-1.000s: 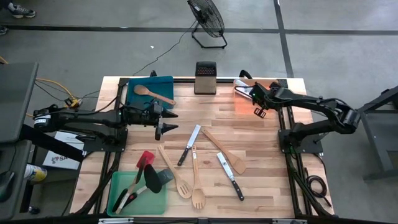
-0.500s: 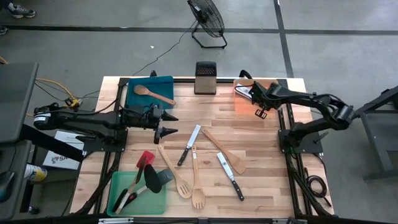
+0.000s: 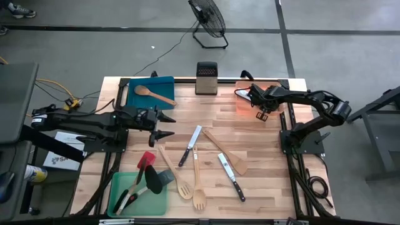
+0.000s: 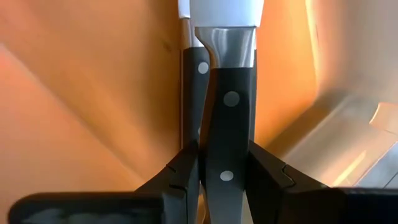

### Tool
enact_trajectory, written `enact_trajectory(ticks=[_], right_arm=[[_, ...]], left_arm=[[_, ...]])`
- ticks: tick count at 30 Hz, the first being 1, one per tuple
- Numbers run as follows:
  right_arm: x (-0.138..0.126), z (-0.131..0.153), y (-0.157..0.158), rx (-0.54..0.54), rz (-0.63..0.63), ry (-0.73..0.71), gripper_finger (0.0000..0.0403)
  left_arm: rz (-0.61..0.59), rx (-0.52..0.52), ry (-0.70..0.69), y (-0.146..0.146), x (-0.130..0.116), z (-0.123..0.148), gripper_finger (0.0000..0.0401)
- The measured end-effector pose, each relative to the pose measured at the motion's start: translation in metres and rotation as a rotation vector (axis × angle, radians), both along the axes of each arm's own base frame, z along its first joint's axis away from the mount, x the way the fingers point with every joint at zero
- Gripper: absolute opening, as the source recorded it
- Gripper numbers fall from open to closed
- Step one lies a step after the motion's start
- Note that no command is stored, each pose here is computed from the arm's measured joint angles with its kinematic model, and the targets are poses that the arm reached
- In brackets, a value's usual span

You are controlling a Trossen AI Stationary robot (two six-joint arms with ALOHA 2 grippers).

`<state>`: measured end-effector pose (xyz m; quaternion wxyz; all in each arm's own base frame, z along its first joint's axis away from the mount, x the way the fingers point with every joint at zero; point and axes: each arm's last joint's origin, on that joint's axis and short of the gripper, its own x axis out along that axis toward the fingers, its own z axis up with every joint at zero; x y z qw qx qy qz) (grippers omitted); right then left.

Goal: Pick & Place Kitchen Items
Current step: Put the black spatula into the orange bin

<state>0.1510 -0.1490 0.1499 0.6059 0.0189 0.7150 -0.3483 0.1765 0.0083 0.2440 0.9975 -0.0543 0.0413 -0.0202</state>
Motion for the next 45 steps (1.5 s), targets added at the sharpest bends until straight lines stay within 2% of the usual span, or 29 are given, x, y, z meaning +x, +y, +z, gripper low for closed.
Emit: enact_trajectory(ticks=[3, 8, 11, 15, 24, 28, 34, 37, 45], right_arm=[[0.0, 0.0, 0.0, -0.004, -0.001, 0.005, 0.0099], [0.0, 0.001, 0.0, -0.014, -0.003, 0.005, 0.0186], [0.0, 0.002, -0.001, -0.019, -0.002, 0.009, 0.0215], [0.002, 0.009, -0.003, -0.038, -0.013, 0.037, 0.0224], [0.017, 0.047, -0.016, -0.095, -0.128, -0.066, 0.0219], [0.021, 0.066, -0.016, -0.013, -0.237, -0.161, 0.0219], [0.026, 0.087, -0.008, 0.236, -0.417, -0.327, 0.0219], [0.031, 0.092, 0.001, 0.337, -0.458, -0.355, 0.0219], [0.048, 0.107, 0.042, 0.389, -0.439, -0.385, 0.0219]], left_arm=[[0.005, 0.001, -0.007, 0.0, -0.007, 0.003, 0.0262], [0.017, 0.001, 0.002, -0.001, -0.017, 0.006, 0.0262], [0.03, -0.006, 0.005, 0.0, -0.02, 0.006, 0.0262], [0.032, -0.023, 0.009, -0.001, -0.021, 0.006, 0.0262], [0.033, -0.036, 0.014, -0.001, -0.021, 0.006, 0.0262], [0.033, -0.037, 0.027, -0.001, -0.022, 0.005, 0.0262], [0.04, -0.039, 0.053, 0.0, -0.022, 0.002, 0.0262], [0.04, -0.039, 0.067, 0.0, -0.022, 0.001, 0.0262], [0.041, -0.04, 0.094, 0.0, -0.022, -0.002, 0.0262]])
